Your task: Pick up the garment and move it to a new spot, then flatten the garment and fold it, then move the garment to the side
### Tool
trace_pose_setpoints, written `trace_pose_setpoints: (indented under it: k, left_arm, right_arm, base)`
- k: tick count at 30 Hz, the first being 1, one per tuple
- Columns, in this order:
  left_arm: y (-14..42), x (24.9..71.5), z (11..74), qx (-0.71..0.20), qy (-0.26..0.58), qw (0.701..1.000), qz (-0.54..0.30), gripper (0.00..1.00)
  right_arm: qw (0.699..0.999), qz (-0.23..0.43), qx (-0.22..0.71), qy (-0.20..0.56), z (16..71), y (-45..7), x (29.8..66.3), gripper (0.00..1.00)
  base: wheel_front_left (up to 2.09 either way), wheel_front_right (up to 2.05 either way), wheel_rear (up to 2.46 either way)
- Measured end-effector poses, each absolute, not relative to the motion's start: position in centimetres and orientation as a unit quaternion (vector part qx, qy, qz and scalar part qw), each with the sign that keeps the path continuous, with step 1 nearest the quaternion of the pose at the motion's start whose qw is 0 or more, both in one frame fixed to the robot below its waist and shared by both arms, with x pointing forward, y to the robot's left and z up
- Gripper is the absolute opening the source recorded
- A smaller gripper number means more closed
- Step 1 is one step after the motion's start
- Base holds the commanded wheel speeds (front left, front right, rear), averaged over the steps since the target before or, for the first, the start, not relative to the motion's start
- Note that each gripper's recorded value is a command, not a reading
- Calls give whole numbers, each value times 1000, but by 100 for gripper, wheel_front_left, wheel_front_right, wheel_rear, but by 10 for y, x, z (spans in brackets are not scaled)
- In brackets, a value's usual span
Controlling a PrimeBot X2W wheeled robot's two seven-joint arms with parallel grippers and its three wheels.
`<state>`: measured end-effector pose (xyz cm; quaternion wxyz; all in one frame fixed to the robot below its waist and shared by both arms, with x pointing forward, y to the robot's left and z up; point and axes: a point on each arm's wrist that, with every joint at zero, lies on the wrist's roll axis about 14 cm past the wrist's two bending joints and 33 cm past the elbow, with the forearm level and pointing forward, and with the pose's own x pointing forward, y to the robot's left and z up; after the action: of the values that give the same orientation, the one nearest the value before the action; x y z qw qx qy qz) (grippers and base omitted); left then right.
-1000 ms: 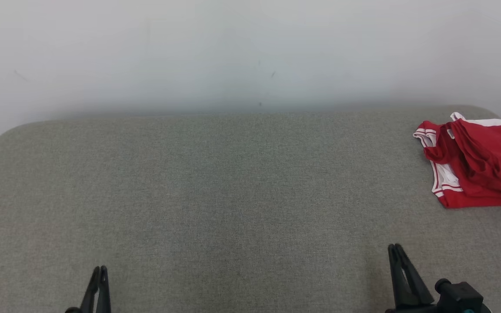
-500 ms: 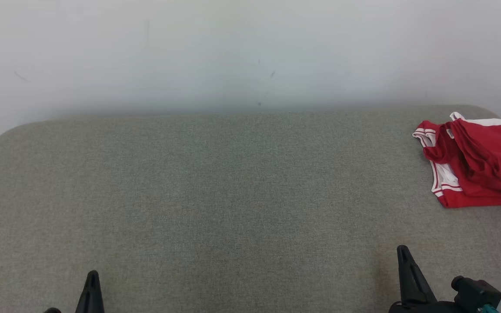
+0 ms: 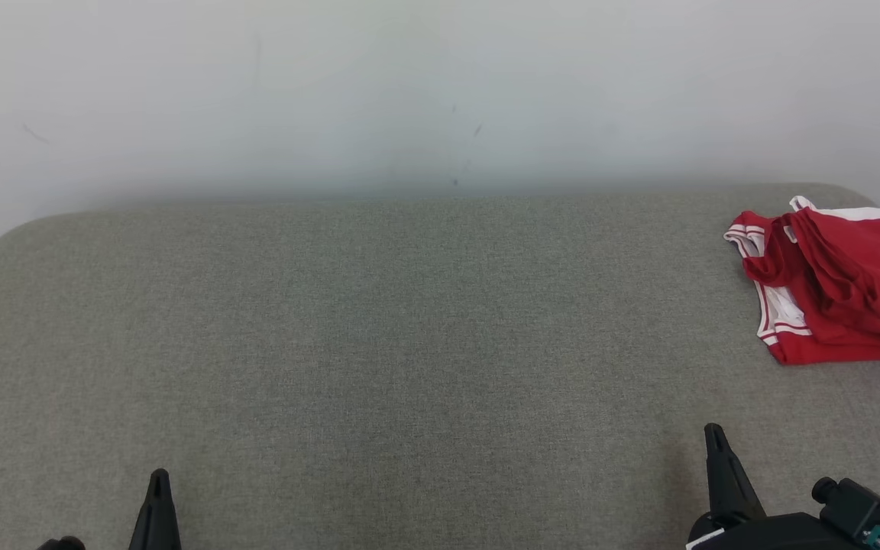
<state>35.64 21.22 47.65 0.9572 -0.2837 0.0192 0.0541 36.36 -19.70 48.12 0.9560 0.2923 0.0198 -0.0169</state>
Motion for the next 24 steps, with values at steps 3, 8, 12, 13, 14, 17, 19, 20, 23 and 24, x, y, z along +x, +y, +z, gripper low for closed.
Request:
trace_pose_setpoints:
  k: [3, 8, 12, 13, 14, 17, 19, 20, 23, 24]
  left_arm:
    - [211, 358, 477, -305, 19, 951, 52, 0]
    - [211, 360, 479, -333, 17, 941, 53, 0]
    - [211, 361, 479, -359, 20, 932, 54, 0]
    - [211, 362, 479, -368, 19, 928, 55, 0]
    - [211, 362, 479, -374, 20, 926, 55, 0]
    - [211, 363, 479, -391, 20, 918, 54, 0]
    - [211, 365, 480, -404, 19, 913, 54, 0]
    - [211, 365, 480, -409, 19, 911, 54, 0]
    - [210, 366, 481, -428, 19, 902, 54, 0]
    - [210, 366, 481, -433, 19, 899, 54, 0]
  right_arm:
    - [949, -20, 314, 20, 482, -198, 365, 0]
    - [939, -23, 342, 21, 482, -199, 366, 0]
    - [929, -25, 368, 21, 482, -200, 367, 0]
    - [927, -26, 374, 21, 483, -200, 368, 0]
    - [925, -26, 379, 21, 483, -200, 368, 0]
    - [917, -27, 398, 21, 484, -200, 369, 0]
    - [912, -28, 409, 22, 483, -200, 369, 0]
    - [910, -29, 414, 21, 484, -201, 370, 0]
    - [901, -29, 432, 20, 485, -201, 371, 0]
    - [899, -29, 437, 19, 485, -201, 372, 0]
  base:
    - [0, 0, 0]
    - [0, 0, 0]
    - [0, 0, 0]
    - [0, 0, 0]
    - [0, 0, 0]
    - [0, 0, 0]
    - [0, 0, 0]
    - [0, 0, 0]
    - [0, 0, 0]
    - [0, 0, 0]
